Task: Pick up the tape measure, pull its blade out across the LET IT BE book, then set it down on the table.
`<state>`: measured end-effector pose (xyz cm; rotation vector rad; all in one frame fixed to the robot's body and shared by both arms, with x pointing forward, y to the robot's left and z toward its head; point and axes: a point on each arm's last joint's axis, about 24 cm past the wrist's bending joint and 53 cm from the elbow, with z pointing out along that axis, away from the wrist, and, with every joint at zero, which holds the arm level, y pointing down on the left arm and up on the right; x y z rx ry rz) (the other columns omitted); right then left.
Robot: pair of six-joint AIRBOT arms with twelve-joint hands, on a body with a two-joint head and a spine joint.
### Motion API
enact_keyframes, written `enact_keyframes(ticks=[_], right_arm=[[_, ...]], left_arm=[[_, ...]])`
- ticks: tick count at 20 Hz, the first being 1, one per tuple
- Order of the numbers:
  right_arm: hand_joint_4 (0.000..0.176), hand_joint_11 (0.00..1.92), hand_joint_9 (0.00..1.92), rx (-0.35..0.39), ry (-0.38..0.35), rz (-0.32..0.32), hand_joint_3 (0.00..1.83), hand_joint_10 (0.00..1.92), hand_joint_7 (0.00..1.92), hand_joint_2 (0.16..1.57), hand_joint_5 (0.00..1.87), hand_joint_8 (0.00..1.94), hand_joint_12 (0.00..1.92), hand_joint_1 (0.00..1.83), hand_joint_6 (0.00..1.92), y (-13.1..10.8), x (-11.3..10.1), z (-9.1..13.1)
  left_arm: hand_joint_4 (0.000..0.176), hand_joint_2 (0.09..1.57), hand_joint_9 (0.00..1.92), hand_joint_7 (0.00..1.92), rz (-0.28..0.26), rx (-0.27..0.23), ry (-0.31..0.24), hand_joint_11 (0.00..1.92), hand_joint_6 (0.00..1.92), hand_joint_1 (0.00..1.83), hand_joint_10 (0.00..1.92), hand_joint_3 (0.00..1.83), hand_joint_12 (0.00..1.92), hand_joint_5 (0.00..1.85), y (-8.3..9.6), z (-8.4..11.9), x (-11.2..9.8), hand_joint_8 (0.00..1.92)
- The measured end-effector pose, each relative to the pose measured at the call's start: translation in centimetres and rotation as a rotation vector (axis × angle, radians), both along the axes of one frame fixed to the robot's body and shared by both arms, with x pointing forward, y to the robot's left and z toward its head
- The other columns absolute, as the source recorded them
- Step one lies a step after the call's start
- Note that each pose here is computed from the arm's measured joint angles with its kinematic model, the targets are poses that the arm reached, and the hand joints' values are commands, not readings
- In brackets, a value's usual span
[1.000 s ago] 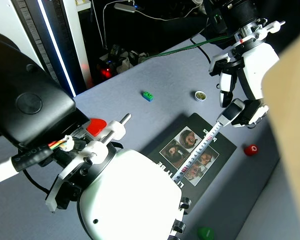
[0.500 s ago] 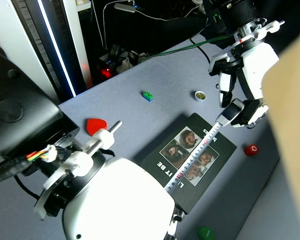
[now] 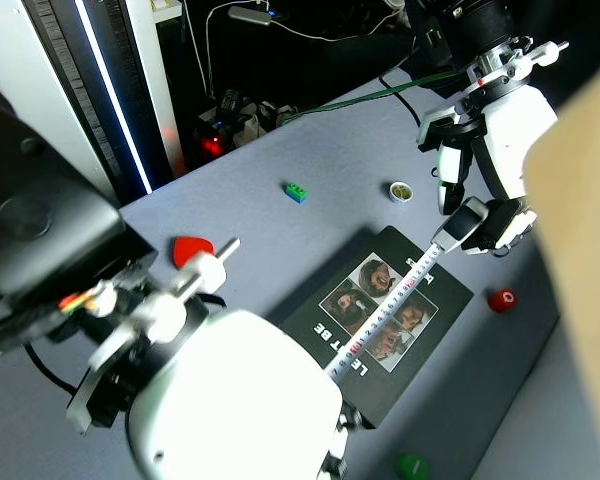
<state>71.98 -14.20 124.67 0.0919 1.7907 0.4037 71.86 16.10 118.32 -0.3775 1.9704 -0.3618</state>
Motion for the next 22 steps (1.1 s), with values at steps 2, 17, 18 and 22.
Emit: enact_keyframes(ticks=[2, 17, 18, 22], right_arm=[[0.026, 0.54, 0.79, -0.005, -0.004, 0.002, 0.00, 0.84, 0.92, 1.16, 0.87, 1.06, 1.42, 1.19, 1.20, 0.2, 0.0, 0.1], [0.000, 0.00, 0.08, -0.029, 0.009, -0.008, 0.01, 0.00, 0.08, 1.06, 0.08, 0.00, 0.55, 0.38, 0.00, 0.7, -0.3, -0.6], [0.000, 0.00, 0.06, -0.034, 0.008, -0.010, 0.02, 0.00, 0.06, 1.09, 0.06, 0.00, 0.55, 0.30, 0.00, 0.5, -0.5, -0.6], [0.002, 0.00, 0.04, -0.033, -0.002, 0.014, 0.00, 0.00, 0.04, 1.04, 0.05, 0.00, 0.44, 0.17, 0.00, 1.1, -2.4, 0.0]], left_arm=[[0.000, 1.11, 0.89, 1.01, 0.002, 0.001, 0.000, 0.90, 0.78, 1.38, 1.24, 0.00, 0.98, 0.97, 0.1, 0.0, 0.0, 1.04], [0.000, 1.11, 0.90, 1.00, 0.017, 0.033, 0.005, 0.90, 0.78, 1.38, 1.24, 0.00, 0.99, 0.97, 0.8, -0.4, -0.3, 1.06], [0.000, 1.11, 0.90, 1.00, 0.011, 0.040, 0.007, 0.91, 0.79, 1.38, 1.24, 0.00, 1.00, 0.97, 0.7, -0.6, -0.5, 1.05], [0.000, 1.11, 0.90, 1.01, -0.001, 0.050, 0.027, 0.91, 0.78, 1.38, 1.24, 0.00, 1.00, 0.96, 0.7, -1.6, -1.3, 1.04]])
